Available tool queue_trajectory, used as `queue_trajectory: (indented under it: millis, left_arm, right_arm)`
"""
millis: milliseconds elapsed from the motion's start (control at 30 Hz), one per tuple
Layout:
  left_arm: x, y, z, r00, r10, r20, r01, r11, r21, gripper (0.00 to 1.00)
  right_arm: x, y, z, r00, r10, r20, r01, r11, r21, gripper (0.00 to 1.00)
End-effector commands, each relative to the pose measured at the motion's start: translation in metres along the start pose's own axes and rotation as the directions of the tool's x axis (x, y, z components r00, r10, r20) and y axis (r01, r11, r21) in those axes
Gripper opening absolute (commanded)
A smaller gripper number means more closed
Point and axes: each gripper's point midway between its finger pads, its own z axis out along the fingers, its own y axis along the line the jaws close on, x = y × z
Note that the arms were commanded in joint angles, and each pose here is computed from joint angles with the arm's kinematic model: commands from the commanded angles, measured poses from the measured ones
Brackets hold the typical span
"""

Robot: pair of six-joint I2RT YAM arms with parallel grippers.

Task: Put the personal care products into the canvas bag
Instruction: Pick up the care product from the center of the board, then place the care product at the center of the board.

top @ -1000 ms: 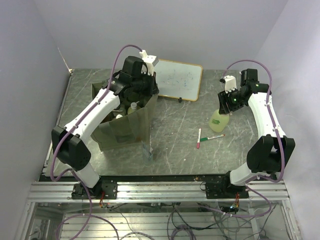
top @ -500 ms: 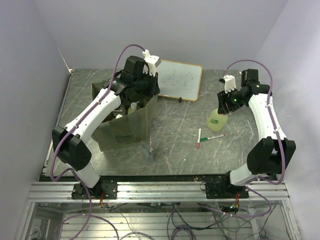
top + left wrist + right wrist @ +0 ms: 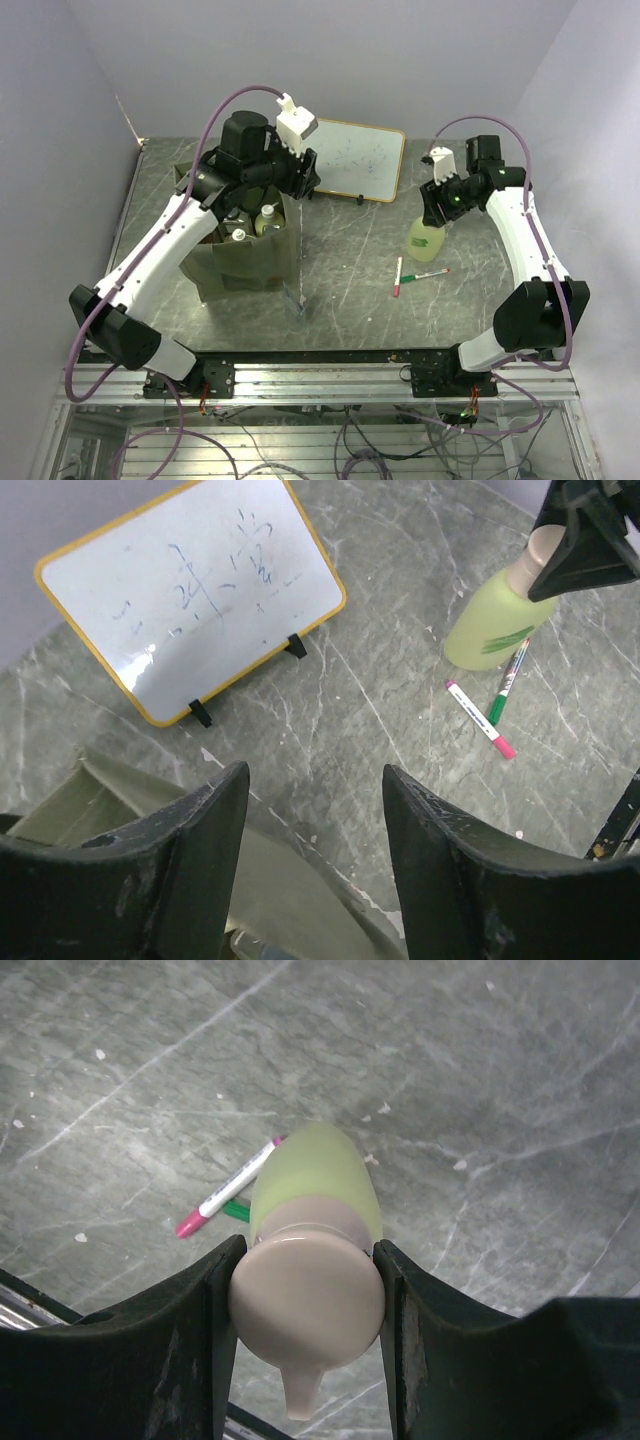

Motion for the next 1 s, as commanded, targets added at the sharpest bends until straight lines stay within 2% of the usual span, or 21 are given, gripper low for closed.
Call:
queue_trajectory:
  millis: [0,467,800,967]
  left_arm:
    - [-0.014,0.004,-0.023,0.992,0.108,0.057,-0.11,0.993,0.032,0.68]
    - [-0.034,0.07,-0.102,0.982,0.143,0.122,-0.125,0.981,-0.149,0.84]
    - [-0.006,0.124,-0.157,0.993,0.081,0.082,-0.041,0.916,-0.4,0.87]
    - [0.01,0.14,-0.177,0.997,0.063,0.034,-0.039,0.876,-0.481,0.88]
  right_arm:
    - [-0.057,0.012,-0.018,0.98,-0.121,0.159,0.116,0.992,0.042,0.0]
    - [-0.096,0.082,0.007,0.947,-0.256,0.195,0.273,0.96,-0.061,0.0]
    - [-0.109,0.116,0.027,0.925,-0.323,0.2,0.348,0.932,-0.102,0.0]
    - [-0.11,0.125,0.032,0.916,-0.346,0.205,0.37,0.924,-0.097,0.0]
